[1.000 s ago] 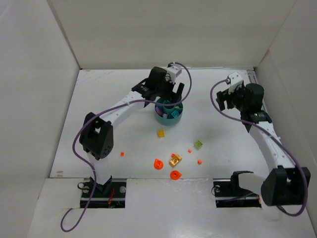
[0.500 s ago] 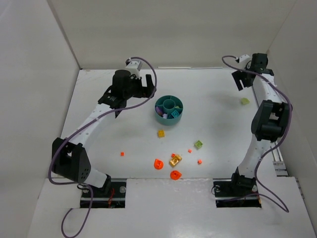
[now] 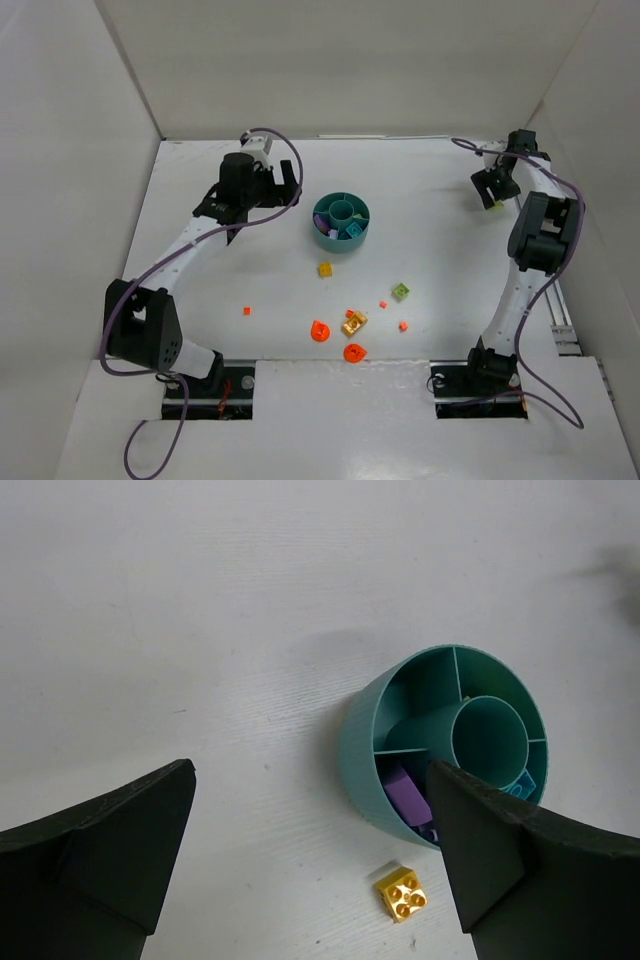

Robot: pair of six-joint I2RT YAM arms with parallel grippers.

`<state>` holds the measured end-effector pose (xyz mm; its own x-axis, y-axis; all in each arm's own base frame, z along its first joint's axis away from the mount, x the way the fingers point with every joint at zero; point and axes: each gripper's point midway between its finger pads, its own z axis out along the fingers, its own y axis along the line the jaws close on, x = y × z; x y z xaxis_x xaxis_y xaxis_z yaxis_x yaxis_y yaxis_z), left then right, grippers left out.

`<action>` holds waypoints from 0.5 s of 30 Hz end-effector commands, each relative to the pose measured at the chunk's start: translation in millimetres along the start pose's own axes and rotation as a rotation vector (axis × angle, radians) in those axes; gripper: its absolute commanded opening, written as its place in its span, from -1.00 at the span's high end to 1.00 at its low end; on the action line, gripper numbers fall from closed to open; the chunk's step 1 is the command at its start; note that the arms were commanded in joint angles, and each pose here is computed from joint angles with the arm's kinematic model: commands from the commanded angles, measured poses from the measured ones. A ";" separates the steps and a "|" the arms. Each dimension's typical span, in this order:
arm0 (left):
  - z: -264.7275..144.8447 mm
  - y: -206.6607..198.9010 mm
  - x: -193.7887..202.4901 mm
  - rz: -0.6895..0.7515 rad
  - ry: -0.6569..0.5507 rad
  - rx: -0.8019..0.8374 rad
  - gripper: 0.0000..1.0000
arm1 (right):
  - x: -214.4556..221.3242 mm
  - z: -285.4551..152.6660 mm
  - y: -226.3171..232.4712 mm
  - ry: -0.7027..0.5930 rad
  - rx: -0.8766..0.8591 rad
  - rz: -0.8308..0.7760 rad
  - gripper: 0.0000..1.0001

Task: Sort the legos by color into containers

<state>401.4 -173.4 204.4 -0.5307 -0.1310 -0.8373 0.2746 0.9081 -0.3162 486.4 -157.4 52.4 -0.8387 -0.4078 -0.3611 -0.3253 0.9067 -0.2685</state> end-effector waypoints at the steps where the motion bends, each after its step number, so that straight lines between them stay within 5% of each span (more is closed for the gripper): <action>1: -10.7 -1.3 -14.9 -0.008 -0.063 0.011 -0.99 | -17.6 -9.9 -9.4 -0.057 0.022 -0.023 -0.55; 4: -10.9 2.4 -16.1 -0.012 -0.066 0.003 -0.99 | -10.2 0.3 -3.4 -0.029 0.000 -0.011 -0.44; 15: -14.8 11.5 -15.0 -0.019 -0.060 -0.037 -0.99 | -4.0 -3.2 12.1 -0.035 -0.047 0.031 0.73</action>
<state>402.2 -161.9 196.8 -0.5402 -0.1448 -0.8290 0.2383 0.9184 -0.3157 485.3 -156.0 43.4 -0.8463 -0.3969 -0.3554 -0.3215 0.9124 -0.2533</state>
